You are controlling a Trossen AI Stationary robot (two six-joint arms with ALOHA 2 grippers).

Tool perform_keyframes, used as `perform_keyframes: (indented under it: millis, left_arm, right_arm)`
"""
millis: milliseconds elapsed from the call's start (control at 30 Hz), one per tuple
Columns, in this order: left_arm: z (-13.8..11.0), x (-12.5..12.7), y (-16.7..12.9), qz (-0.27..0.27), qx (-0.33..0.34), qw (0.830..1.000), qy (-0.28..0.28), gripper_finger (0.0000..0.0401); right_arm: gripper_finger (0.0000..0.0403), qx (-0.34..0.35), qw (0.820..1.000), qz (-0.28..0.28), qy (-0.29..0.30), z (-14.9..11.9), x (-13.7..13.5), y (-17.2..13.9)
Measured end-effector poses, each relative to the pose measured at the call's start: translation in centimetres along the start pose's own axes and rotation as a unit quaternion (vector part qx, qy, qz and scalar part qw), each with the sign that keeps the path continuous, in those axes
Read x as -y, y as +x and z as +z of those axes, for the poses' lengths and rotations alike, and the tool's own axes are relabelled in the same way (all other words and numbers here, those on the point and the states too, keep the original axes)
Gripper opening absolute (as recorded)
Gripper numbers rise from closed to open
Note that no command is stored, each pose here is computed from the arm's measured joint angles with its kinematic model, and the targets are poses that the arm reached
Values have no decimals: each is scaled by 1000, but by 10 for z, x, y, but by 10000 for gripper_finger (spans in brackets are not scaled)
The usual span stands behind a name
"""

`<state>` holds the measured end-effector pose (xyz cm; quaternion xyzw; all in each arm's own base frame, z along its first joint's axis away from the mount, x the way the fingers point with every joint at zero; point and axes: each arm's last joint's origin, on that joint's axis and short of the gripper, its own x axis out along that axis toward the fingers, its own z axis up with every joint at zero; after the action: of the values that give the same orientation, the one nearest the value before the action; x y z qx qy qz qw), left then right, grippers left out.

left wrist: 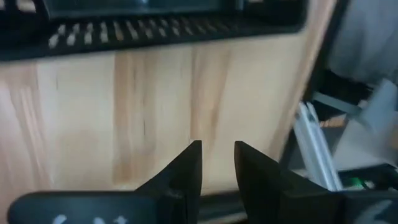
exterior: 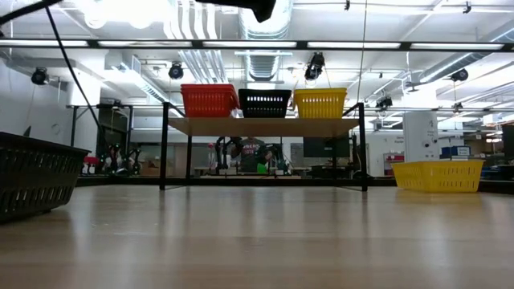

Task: Stack baskets on shelf by color
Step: Stack the black basket into the stacked black basket on the shelf

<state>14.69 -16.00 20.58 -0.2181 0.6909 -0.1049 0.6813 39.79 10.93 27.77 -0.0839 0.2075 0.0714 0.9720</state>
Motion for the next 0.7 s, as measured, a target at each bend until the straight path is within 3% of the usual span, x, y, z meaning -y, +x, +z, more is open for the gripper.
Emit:
perform_keyframes:
  millis: [333,533,700]
  left_arm:
    - [31,-9,29,84,64,994,23,77]
    - [48,-17,28,104,120,987,16,77]
    - [59,-22,17,131,198,971,9,77]
  right_arm:
    - [196,-9,999,39,-20,-9,-21,40]
    - [196,-29,997,67,-5,-18,-29,67]
    - [196,-52,995,82,27,-22,-37,79]
